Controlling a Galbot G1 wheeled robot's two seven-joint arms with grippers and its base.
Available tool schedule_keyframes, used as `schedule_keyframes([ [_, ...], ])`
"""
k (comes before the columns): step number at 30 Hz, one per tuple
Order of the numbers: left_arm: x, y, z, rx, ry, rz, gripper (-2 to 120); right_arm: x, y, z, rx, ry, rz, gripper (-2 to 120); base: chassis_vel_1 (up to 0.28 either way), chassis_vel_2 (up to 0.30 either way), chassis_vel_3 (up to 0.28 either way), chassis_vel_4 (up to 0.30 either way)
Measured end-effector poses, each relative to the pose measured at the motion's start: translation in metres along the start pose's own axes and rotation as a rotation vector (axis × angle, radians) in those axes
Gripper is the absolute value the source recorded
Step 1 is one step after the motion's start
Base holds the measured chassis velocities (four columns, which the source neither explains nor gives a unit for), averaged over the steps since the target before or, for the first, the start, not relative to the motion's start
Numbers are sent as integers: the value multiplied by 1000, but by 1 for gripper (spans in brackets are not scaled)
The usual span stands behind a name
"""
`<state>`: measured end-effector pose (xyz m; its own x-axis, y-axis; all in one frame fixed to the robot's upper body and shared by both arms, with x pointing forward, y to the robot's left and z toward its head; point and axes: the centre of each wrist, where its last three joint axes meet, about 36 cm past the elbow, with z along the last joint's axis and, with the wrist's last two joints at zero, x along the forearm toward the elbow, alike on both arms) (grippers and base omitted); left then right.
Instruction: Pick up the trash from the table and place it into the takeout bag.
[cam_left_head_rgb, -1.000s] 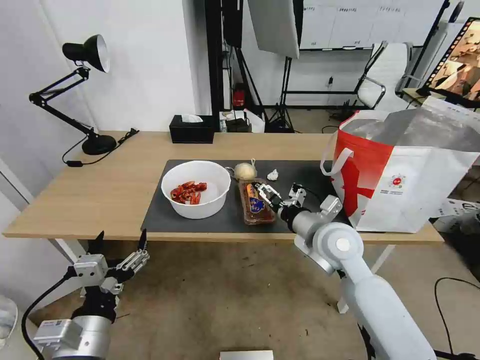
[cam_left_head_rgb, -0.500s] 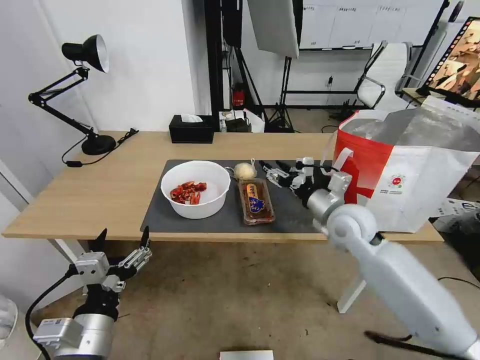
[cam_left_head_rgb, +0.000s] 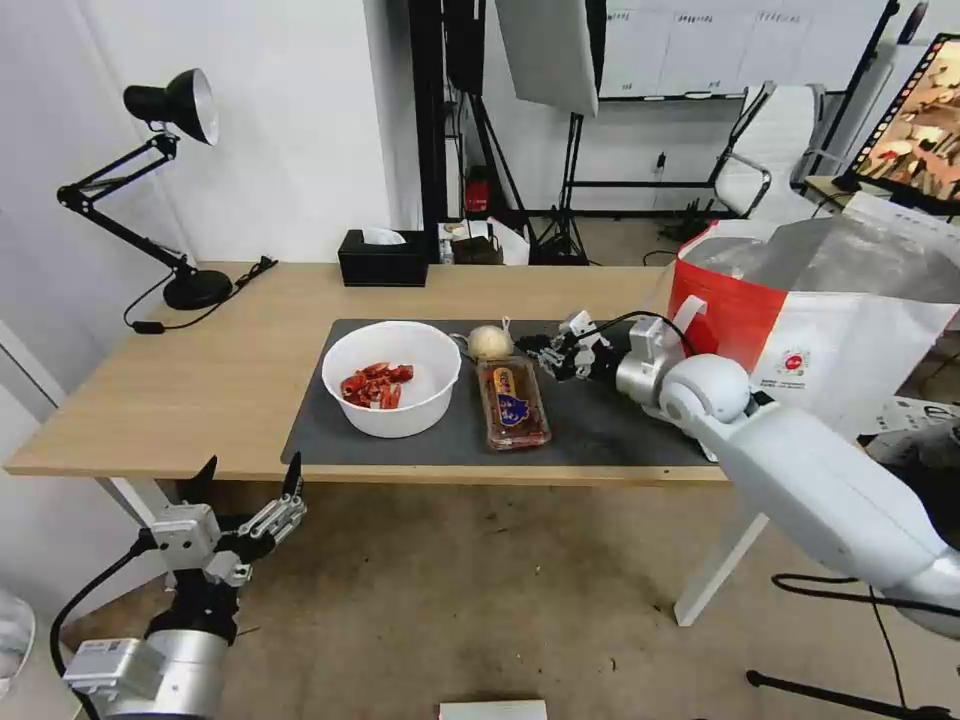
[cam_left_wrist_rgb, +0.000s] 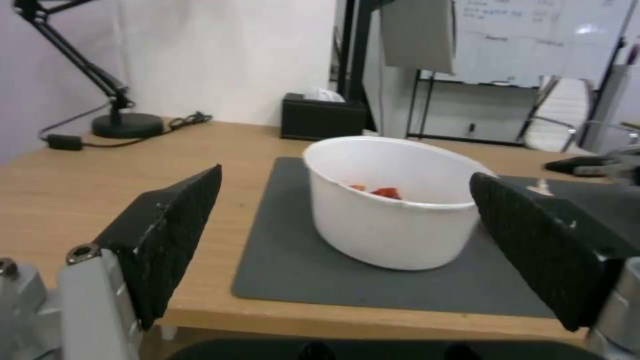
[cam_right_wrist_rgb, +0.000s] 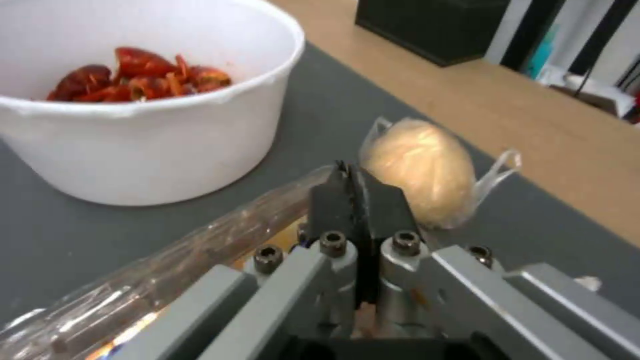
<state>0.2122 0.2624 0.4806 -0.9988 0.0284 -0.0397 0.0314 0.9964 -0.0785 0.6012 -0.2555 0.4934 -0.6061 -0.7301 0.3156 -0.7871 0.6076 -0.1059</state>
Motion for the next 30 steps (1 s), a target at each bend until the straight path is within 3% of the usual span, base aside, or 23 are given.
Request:
schedule_keyframes([
  [9,-5,-3,-11,64,22,149,100,-8,-7,14,-23,49,-10,0,0,0,0,0],
  [14,-10,-8,-7,154,50,242,100,-4,-11,18,-28,62,-16,0,0,0,0,0],
  [16,-15,-13,-6,282,89,315,100,-1,-12,21,-31,69,-17,0,0,0,0,0],
  [17,-15,-13,-6,282,89,315,100,-1,-12,21,-31,69,-17,0,0,0,0,0],
  [18,-19,-18,-6,424,120,349,100,0,-11,23,-36,71,-18,0,0,0,0,0],
  [21,-25,-24,-2,658,185,384,100,-3,-8,25,-55,68,-29,0,0,0,0,0],
  [30,-50,-23,9,824,276,496,100,-3,-5,31,-60,81,-32,0,0,0,0,0],
])
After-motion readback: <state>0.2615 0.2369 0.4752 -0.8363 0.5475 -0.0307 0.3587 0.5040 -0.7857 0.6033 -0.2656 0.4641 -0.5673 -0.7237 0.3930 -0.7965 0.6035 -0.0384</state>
